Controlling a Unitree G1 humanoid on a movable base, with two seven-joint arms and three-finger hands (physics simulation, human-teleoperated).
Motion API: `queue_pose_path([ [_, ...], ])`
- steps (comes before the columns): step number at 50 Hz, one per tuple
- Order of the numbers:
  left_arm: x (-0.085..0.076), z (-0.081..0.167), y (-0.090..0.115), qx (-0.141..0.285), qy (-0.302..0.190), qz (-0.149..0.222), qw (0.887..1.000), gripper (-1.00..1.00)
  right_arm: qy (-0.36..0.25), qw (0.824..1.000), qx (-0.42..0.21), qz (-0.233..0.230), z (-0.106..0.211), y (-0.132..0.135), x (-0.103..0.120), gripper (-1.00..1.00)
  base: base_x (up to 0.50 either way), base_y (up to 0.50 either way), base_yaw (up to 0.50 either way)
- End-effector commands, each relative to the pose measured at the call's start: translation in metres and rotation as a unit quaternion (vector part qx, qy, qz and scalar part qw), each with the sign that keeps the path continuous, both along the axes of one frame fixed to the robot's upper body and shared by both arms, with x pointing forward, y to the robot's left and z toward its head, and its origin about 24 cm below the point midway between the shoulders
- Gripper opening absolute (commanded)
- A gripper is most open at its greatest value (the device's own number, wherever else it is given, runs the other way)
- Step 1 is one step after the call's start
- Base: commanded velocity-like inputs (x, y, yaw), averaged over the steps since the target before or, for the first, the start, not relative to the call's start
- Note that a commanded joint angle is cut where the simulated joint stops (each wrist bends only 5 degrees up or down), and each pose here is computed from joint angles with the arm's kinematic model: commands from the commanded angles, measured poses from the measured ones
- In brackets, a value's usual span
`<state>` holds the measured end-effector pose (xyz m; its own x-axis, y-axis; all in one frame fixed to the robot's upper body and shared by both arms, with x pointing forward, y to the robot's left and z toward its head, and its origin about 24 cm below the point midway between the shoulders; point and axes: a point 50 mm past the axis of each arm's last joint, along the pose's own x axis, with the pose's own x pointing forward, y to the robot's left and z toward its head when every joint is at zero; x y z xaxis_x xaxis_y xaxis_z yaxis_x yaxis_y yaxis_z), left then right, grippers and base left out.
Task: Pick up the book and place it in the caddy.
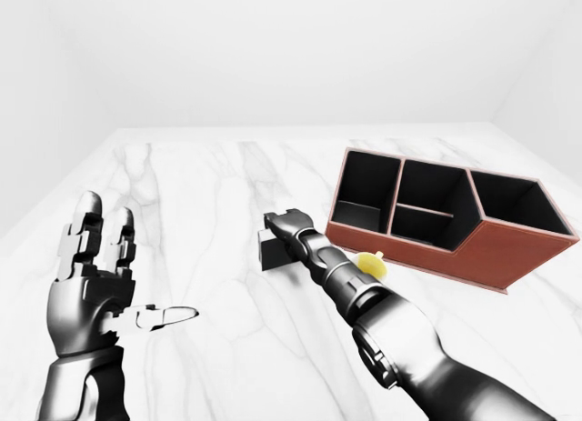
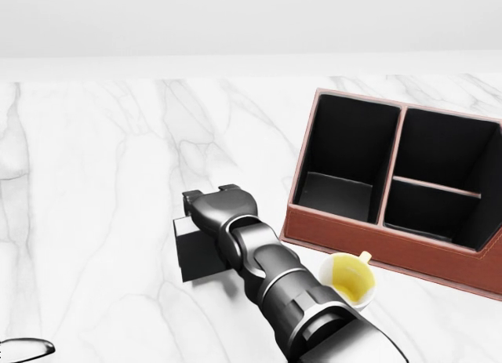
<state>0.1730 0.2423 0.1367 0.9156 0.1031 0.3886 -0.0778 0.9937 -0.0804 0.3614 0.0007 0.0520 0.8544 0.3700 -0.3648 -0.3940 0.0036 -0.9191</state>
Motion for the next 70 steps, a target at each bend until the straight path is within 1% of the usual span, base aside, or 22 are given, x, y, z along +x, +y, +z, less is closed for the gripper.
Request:
queue_pose_path([
  [1, -0.001, 0.0, -0.003, 0.0, 0.001, -0.006, 1.0, 1.0, -0.04, 0.999, 0.033, -0.001, 0.031, 0.005, 0.013, -1.0, 0.0, 0.0, 0.0],
  [8, -0.004, 0.003, -0.005, 0.003, -0.006, -0.008, 1.0, 1.0, -0.057, 0.997, 0.046, -0.003, 0.054, 0.004, 0.022, -1.0, 0.0, 0.0, 0.0],
  [17, -0.003, 0.004, -0.008, 0.006, -0.008, -0.012, 1.0, 1.0, -0.094, 0.992, 0.078, -0.019, 0.094, -0.002, 0.034, -1.0, 0.0, 0.0, 0.0],
  [24, 0.0, 0.006, -0.015, 0.009, -0.012, -0.022, 1.0, 1.0, -0.119, 0.987, 0.099, -0.042, 0.122, -0.016, 0.042, -1.0, 0.0, 0.0, 0.0],
  [25, 0.0, 0.006, -0.015, 0.009, -0.012, -0.023, 1.0, 1.0, -0.119, 0.987, 0.099, -0.042, 0.122, -0.016, 0.042, -1.0, 0.0, 0.0, 0.0],
  [32, 0.003, 0.007, -0.02, 0.012, -0.012, -0.031, 0.999, 1.0, -0.139, 0.982, 0.121, -0.045, 0.15, -0.032, 0.044, -1.0, 0.0, 0.0, 0.0],
  [35, 0.004, 0.009, -0.022, 0.014, -0.016, -0.034, 0.999, 1.0, -0.156, 0.978, 0.135, -0.042, 0.163, -0.037, 0.043, -1.0, 0.0, 0.0, 0.0],
  [39, 0.005, 0.008, -0.025, 0.014, -0.015, -0.038, 0.999, 1.0, -0.174, 0.975, 0.132, -0.037, 0.174, -0.045, 0.038, -1.0, 0.0, 0.0, 0.0],
  [40, 0.005, 0.009, -0.025, 0.014, -0.016, -0.038, 0.999, 1.0, -0.168, 0.974, 0.15, -0.032, 0.177, -0.043, 0.036, -1.0, 0.0, 0.0, 0.0],
  [41, 0.005, 0.009, -0.025, 0.014, -0.017, -0.039, 0.999, 1.0, -0.177, 0.974, 0.138, -0.03, 0.179, -0.047, 0.034, -1.0, 0.0, 0.0, 0.0],
  [46, 0.007, 0.01, -0.03, 0.016, -0.019, -0.046, 0.999, 1.0, -0.19, 0.973, 0.127, -0.028, 0.189, -0.057, 0.027, -1.0, 0.0, 0.0, 0.0],
  [48, 0.007, 0.01, -0.032, 0.017, -0.019, -0.05, 0.998, 1.0, -0.209, 0.97, 0.123, -0.029, 0.197, -0.059, 0.024, -1.0, 0.0, 0.0, 0.0],
  [52, 0.006, 0.011, -0.035, 0.017, -0.02, -0.055, 0.998, 1.0, -0.212, 0.971, 0.104, -0.024, 0.209, -0.069, 0.015, -1.0, 0.0, 0.0, 0.0],
  [62, -0.002, 0.015, -0.037, 0.021, -0.027, -0.058, 0.998, 1.0, -0.221, 0.972, 0.064, -0.042, 0.219, -0.092, -0.002, -1.0, 0.0, 0.0, 0.0],
  [70, -0.001, 0.017, -0.04, 0.024, -0.031, -0.059, 0.997, 1.0, -0.221, 0.972, 0.047, -0.067, 0.217, -0.112, -0.008, -1.0, 0.0, 0.0, 0.0],
])
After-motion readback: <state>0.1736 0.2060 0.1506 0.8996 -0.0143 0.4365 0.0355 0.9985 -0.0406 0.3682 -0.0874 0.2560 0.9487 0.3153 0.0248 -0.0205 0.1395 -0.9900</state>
